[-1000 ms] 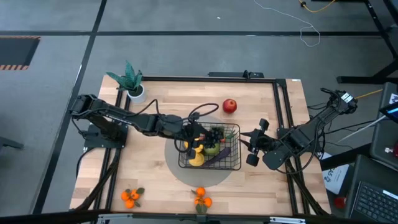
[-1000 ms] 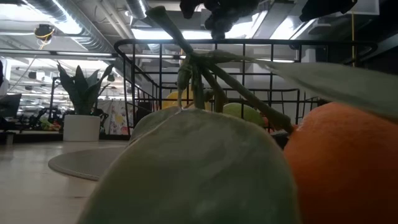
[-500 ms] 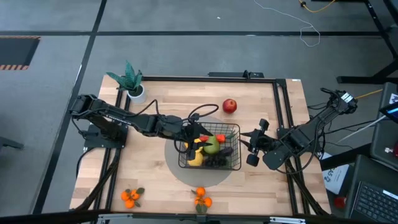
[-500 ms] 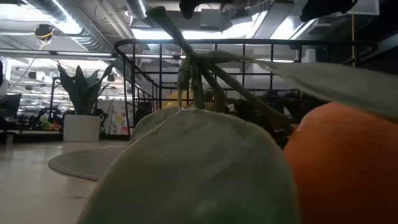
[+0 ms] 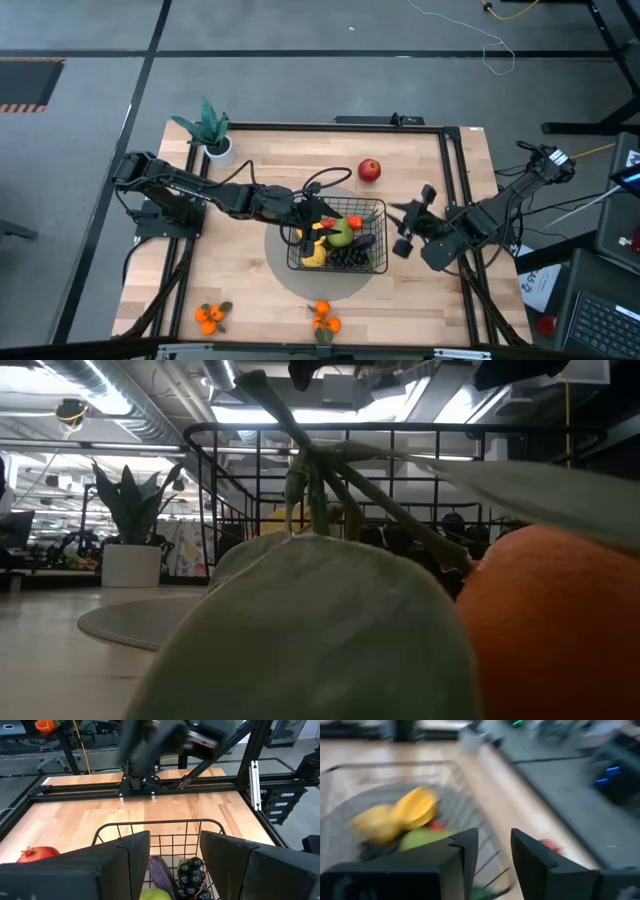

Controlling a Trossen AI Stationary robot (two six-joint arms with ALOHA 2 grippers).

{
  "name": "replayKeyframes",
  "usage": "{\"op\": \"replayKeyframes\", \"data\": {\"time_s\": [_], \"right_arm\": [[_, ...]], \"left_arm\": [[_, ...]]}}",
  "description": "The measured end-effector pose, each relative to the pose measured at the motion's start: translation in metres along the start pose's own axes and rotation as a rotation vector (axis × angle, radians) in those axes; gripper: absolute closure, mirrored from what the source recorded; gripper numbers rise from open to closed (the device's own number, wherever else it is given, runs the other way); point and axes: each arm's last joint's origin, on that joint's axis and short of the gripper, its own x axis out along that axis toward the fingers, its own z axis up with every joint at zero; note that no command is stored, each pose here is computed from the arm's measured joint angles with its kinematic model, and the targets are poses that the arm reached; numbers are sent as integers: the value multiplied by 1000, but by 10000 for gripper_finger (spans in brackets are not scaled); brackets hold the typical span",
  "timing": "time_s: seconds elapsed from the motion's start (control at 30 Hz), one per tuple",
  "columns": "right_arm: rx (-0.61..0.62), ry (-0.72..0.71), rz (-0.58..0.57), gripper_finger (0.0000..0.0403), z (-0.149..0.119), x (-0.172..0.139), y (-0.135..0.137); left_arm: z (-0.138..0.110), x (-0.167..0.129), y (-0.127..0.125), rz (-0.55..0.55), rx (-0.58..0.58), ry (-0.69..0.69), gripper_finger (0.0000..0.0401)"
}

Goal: Build produce basket
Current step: Put the red pomegranate into the wire basket

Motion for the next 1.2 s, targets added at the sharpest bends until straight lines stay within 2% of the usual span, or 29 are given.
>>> {"op": "replayKeyframes", "data": {"time_s": [0.13, 0.33, 0.57, 0.7, 0.83, 1.0, 1.2], "right_arm": [[45, -27, -101, 289, 11, 9, -14], [101, 35, -109, 289, 49, 26, -46], [44, 100, -117, 289, 81, 38, -90], [53, 148, -177, 289, 82, 48, -111], [125, 208, -118, 289, 75, 64, -128], [212, 289, -151, 289, 61, 87, -148], [259, 408, -102, 289, 35, 122, -156]], "left_arm": [[0, 0, 0, 0, 0, 0, 239], [0, 0, 0, 0, 1, 0, 239], [0, -1, -2, -6, 2, -1, 239], [3, -3, -6, -17, 3, -10, 240], [3, -4, -9, -26, 5, -10, 242], [3, -4, -9, -28, 6, -10, 243], [3, -4, -9, -28, 6, -10, 243]]}}
